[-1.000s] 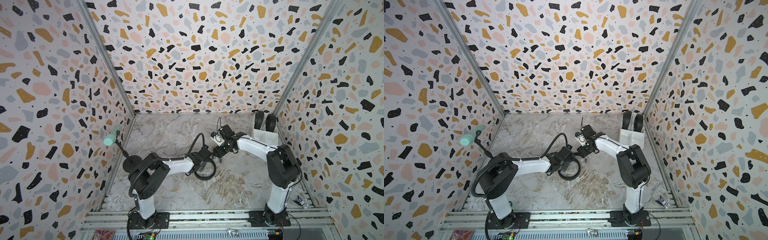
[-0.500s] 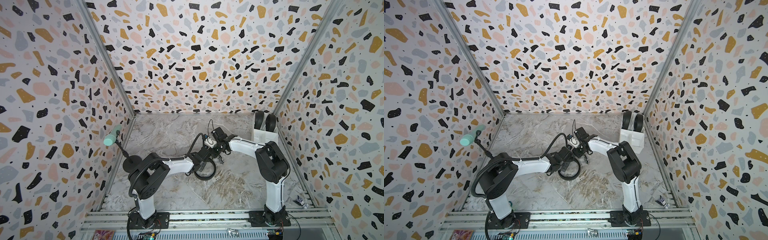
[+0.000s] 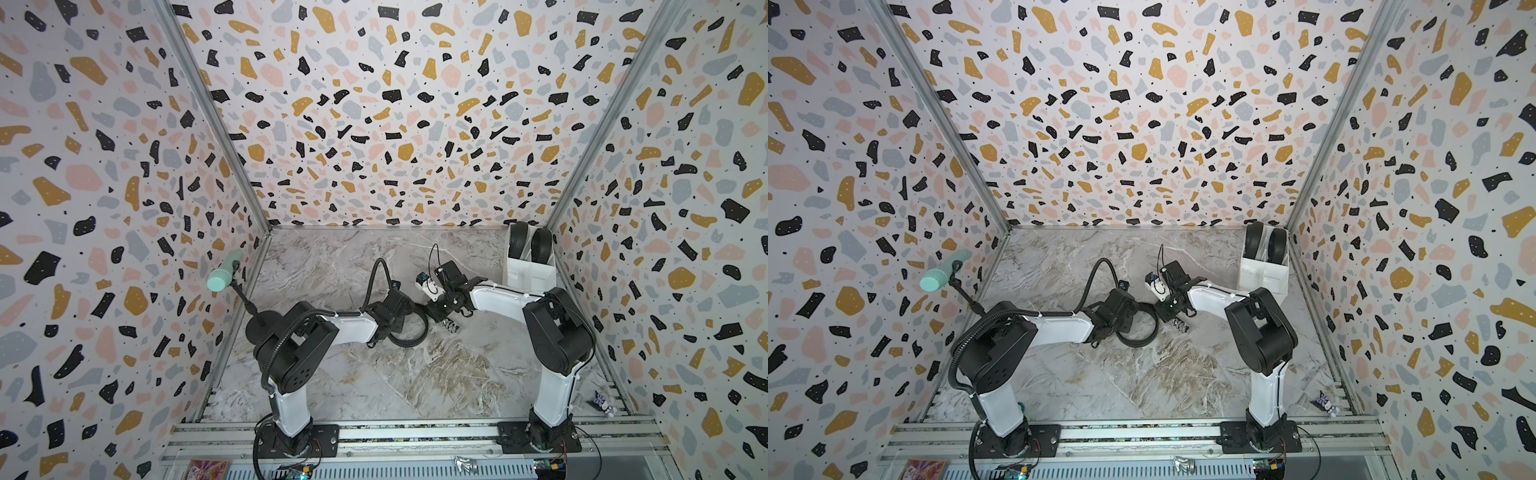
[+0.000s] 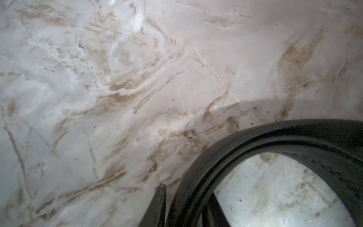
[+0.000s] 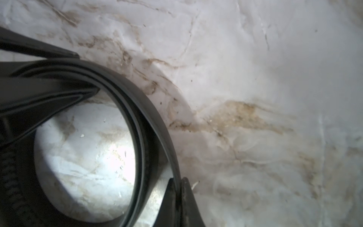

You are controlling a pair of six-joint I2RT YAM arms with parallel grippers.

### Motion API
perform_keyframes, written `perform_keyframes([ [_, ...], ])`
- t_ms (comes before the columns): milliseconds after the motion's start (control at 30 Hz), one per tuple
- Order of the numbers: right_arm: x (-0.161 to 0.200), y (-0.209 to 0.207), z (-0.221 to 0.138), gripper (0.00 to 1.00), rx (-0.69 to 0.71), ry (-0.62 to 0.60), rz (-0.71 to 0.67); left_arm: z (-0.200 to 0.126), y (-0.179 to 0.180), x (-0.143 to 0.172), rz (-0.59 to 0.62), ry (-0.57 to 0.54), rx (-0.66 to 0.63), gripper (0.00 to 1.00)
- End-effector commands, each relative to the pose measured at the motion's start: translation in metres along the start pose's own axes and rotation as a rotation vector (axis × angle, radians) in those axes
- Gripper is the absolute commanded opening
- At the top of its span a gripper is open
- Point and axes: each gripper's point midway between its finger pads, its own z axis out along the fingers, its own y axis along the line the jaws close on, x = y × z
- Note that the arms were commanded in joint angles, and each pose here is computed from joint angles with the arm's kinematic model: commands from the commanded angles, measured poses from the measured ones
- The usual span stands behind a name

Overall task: Place the belts into the storage roll
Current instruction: Roll the belt at the center of the board.

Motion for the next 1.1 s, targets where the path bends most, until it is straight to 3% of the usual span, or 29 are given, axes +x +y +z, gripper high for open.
perform_keyframes([
  [0, 0.036, -0.004, -0.003, 0.00, 0.021, 0.103, 0.086, 0.013, 0.046, 0.113, 0.054, 0.368, -0.150, 0.28],
  [167, 0.055, -0.006, -0.006, 0.00, 0.029, 0.135, 0.142, 0.014, 0.056, 0.128, 0.015, 0.408, -0.203, 0.28],
  [367, 0.042, 0.010, -0.004, 0.00, -0.031, 0.098, 0.115, 0.009, 0.029, 0.116, 0.043, 0.363, -0.099, 0.34],
  [567, 0.020, 0.018, 0.010, 0.00, -0.053, 0.091, 0.056, -0.008, 0.007, 0.069, 0.153, 0.233, -0.066, 0.49],
  [800, 0.010, 0.018, 0.015, 0.00, -0.067, 0.081, 0.024, -0.021, 0.000, 0.024, 0.239, 0.108, -0.047, 0.76],
  [933, 0.012, 0.015, 0.020, 0.00, -0.067, 0.098, 0.014, -0.024, -0.007, 0.009, 0.297, 0.077, -0.023, 0.92],
  [1067, 0.014, 0.013, 0.024, 0.00, -0.078, 0.112, 0.019, -0.028, -0.020, 0.007, 0.332, 0.072, 0.049, 0.99],
])
